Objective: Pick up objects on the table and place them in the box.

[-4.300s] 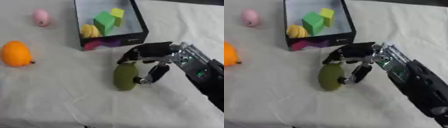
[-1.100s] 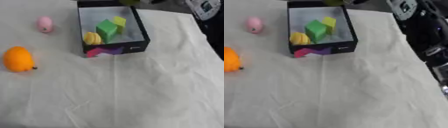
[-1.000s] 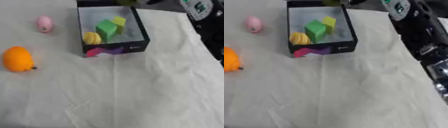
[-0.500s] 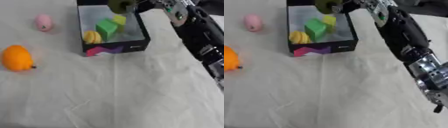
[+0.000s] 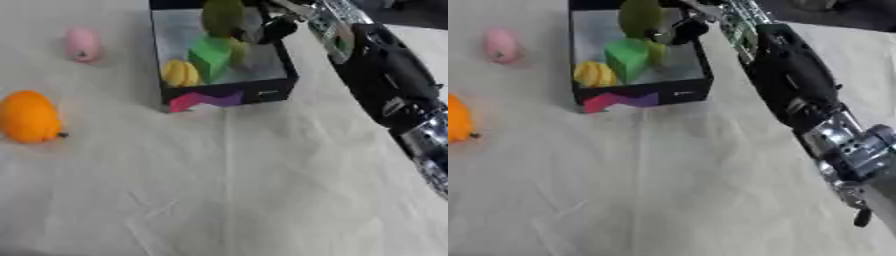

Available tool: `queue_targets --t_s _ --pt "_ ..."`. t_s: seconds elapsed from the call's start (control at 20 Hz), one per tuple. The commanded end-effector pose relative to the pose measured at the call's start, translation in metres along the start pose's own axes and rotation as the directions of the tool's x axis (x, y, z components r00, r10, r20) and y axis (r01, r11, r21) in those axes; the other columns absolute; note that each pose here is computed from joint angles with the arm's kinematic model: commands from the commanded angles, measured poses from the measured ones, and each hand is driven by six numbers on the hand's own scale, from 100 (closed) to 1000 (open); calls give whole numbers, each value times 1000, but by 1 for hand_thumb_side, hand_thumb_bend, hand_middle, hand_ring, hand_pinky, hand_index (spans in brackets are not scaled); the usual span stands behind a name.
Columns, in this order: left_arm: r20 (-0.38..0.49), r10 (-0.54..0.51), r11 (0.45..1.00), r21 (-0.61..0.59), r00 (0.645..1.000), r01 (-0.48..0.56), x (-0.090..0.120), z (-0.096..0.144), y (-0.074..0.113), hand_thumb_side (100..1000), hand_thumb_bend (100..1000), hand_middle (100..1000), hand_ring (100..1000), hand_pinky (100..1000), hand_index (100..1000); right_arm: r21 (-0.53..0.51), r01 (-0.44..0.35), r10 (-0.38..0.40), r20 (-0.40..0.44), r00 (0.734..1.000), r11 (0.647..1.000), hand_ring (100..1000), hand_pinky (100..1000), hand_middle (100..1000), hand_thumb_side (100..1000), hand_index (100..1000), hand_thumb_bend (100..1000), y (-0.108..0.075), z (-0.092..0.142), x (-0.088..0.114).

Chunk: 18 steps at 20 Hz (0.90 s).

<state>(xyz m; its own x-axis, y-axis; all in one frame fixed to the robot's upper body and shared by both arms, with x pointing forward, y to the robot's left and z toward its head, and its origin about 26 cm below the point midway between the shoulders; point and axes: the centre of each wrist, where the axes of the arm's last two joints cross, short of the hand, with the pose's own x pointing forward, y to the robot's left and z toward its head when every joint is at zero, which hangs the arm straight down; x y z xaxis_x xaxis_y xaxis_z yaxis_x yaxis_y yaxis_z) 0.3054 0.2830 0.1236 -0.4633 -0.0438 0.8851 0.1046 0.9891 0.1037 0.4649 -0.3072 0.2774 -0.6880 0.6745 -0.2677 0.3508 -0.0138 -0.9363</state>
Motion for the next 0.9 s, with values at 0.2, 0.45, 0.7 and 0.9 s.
queue_targets --t_s 0.2,0.45,0.7,0.9 --pt "1 -23 1000 4 1000 23 2 3 6 901 141 639 772 986 672 -69 33 -30 47 998 997 851 852 764 306 940 308 -44 6 1" --pt "-41 -47 997 57 998 49 -5 17 17 896 138 639 773 986 672 -162 44 -35 60 998 986 825 843 737 100 938 100 -65 29 -2" --pt "-41 -76 989 124 996 80 -6 26 27 881 139 640 773 985 672 -284 63 -48 60 997 957 820 847 730 442 905 100 -70 65 2" --pt "-31 -86 981 170 996 90 -4 30 31 875 128 640 774 985 672 -379 128 -123 37 992 917 826 870 736 490 904 100 -60 81 17"
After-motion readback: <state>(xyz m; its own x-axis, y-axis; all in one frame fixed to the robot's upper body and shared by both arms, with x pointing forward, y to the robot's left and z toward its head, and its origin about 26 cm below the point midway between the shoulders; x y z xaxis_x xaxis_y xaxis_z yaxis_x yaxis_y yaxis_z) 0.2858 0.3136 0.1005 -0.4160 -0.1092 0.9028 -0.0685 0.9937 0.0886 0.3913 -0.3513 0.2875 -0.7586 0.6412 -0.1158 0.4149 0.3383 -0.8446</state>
